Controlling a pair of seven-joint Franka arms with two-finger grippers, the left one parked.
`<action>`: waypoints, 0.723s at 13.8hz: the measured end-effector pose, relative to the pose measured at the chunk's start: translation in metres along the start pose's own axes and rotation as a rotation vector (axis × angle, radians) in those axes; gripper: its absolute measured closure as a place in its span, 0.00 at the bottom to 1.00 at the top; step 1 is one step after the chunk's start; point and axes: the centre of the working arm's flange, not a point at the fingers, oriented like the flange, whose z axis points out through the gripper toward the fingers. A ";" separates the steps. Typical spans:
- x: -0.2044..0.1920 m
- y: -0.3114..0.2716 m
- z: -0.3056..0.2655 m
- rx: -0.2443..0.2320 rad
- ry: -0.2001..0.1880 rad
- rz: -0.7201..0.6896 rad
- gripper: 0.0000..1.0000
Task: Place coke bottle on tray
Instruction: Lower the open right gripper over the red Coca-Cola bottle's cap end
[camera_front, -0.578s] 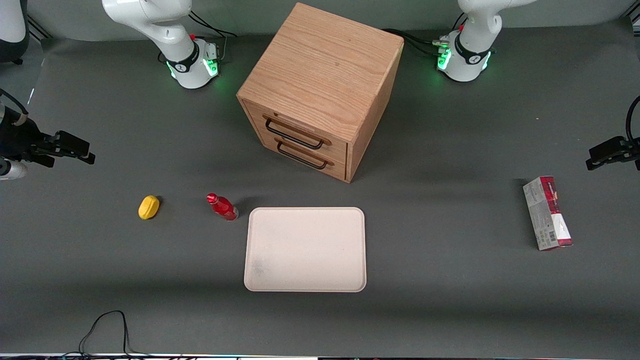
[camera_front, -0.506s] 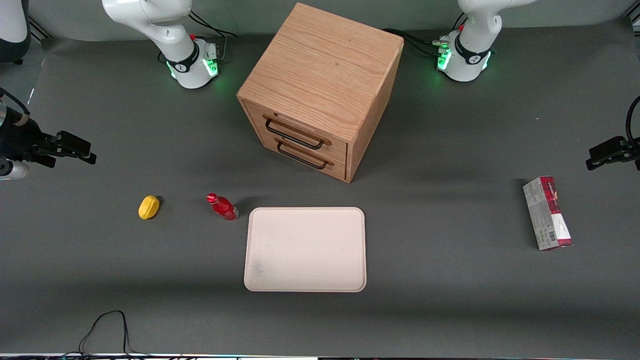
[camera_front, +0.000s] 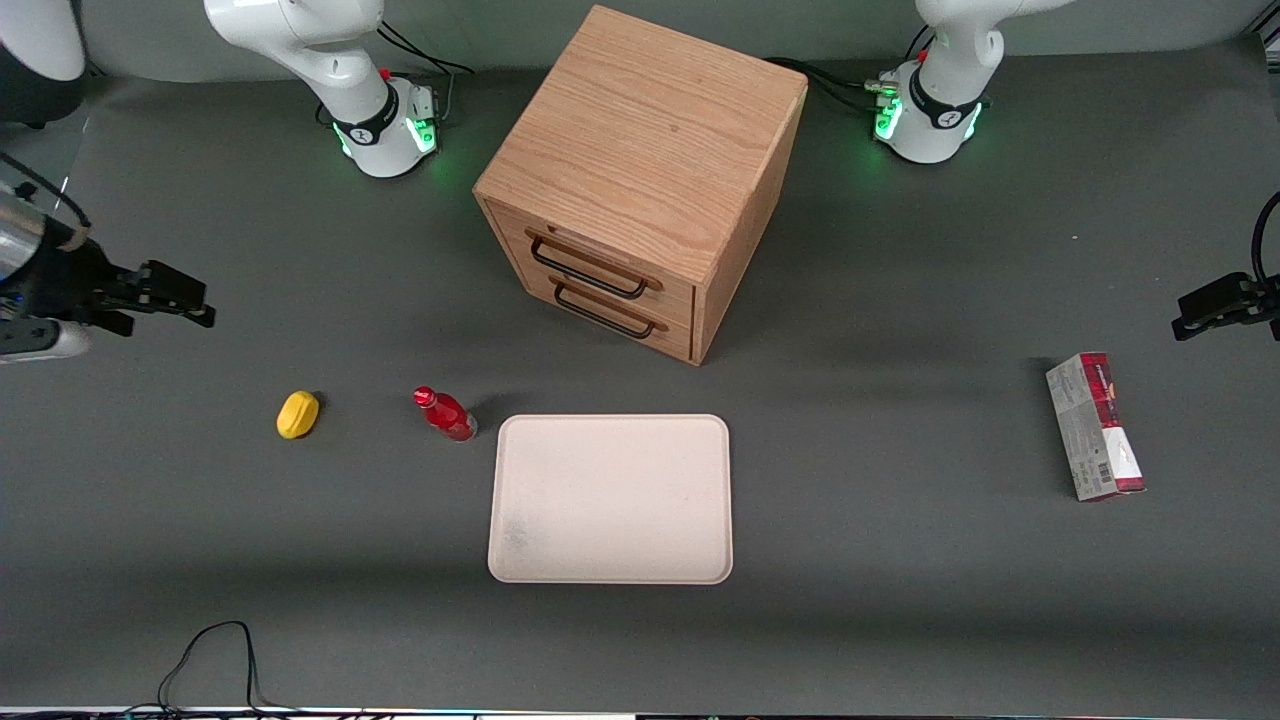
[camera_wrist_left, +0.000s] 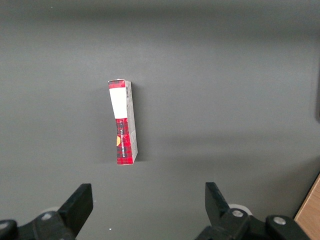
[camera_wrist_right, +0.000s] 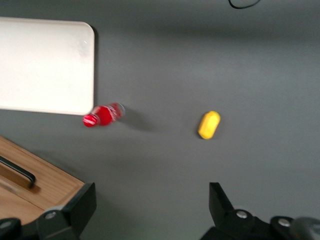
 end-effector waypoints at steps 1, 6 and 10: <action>0.004 -0.022 0.004 0.005 0.025 0.007 0.00; 0.017 -0.097 0.084 0.022 0.014 -0.035 0.00; 0.010 -0.123 0.172 0.038 0.061 -0.042 0.00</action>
